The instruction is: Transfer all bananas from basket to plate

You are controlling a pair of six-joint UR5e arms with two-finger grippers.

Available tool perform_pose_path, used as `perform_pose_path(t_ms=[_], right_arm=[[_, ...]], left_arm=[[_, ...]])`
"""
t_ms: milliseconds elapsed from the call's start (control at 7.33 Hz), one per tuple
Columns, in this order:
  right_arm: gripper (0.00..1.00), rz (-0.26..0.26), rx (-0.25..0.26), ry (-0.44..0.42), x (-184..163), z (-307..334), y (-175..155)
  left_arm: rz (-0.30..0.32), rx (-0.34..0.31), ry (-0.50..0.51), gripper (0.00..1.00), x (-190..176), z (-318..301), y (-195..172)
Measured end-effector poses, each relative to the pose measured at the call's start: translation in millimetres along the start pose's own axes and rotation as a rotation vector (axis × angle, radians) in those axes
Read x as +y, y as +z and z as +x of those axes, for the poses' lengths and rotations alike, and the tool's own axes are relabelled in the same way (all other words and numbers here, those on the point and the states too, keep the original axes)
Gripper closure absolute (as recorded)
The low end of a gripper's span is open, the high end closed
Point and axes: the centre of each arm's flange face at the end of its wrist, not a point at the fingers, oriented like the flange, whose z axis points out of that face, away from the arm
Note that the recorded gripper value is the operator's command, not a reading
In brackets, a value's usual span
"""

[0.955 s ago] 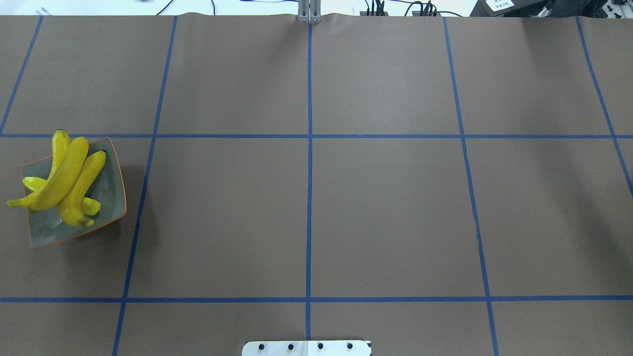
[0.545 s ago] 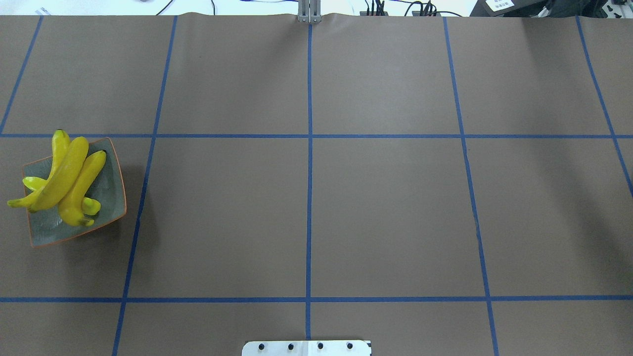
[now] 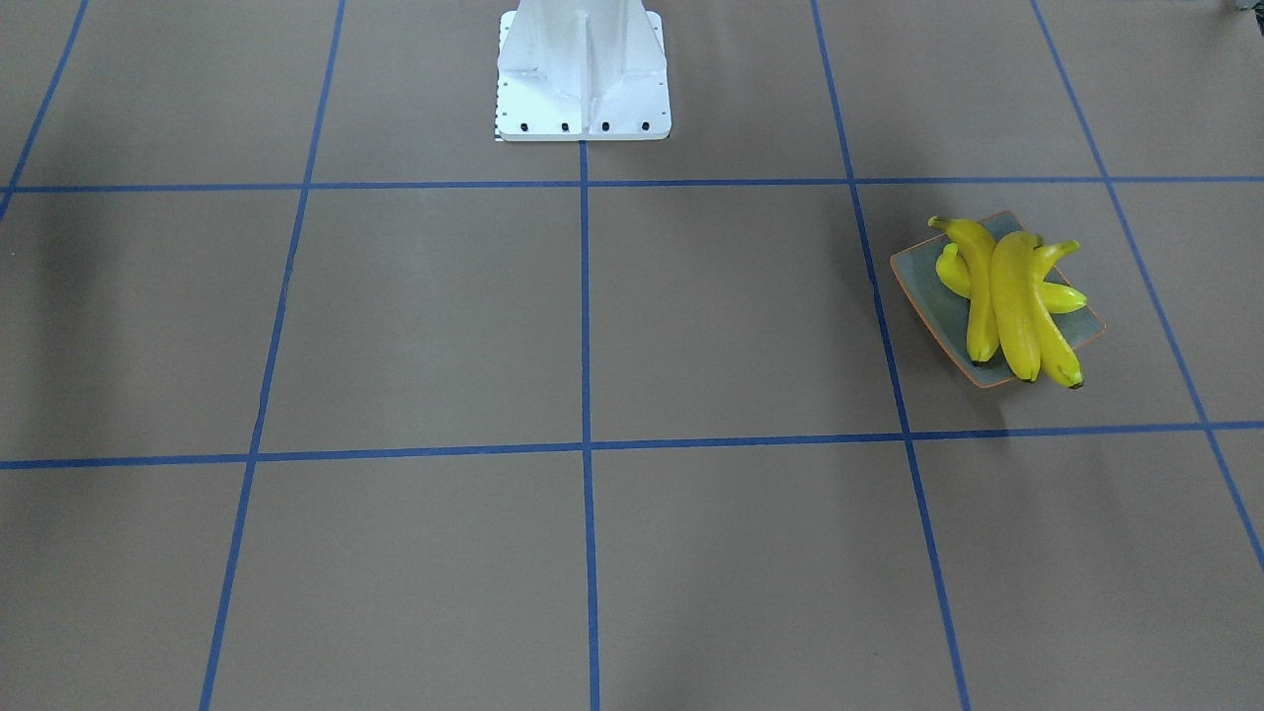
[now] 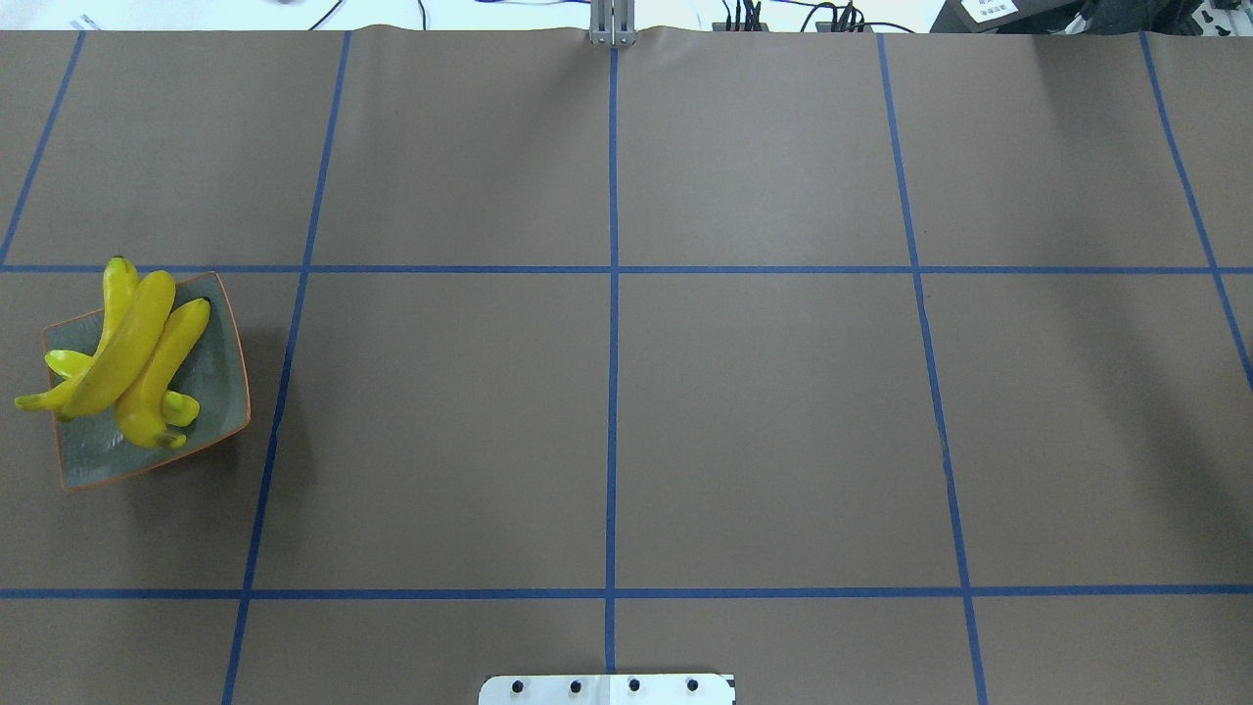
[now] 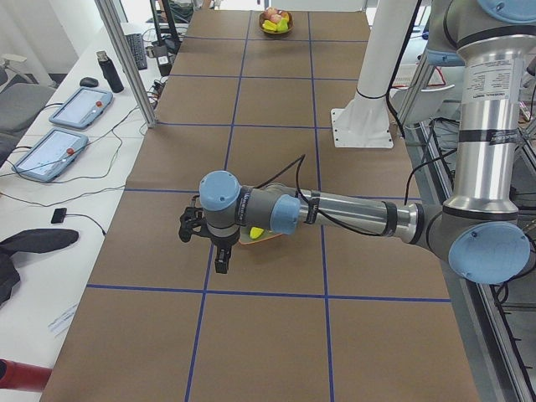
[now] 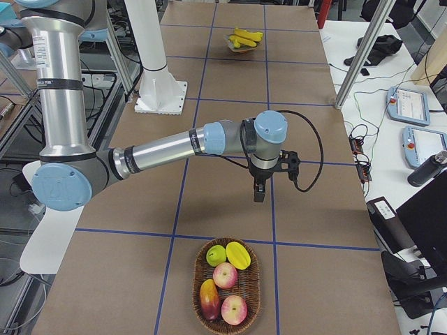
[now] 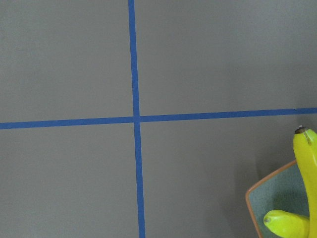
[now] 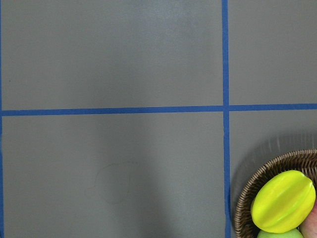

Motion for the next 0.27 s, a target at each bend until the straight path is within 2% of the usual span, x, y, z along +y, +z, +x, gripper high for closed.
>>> perform_pose_path(t_ms=[273], right_arm=[[0.00,0.001,0.000,0.000,0.0,0.0,-0.3]], left_arm=[[0.004,0.000,0.005,0.00,-0.5,2.3,-1.7]])
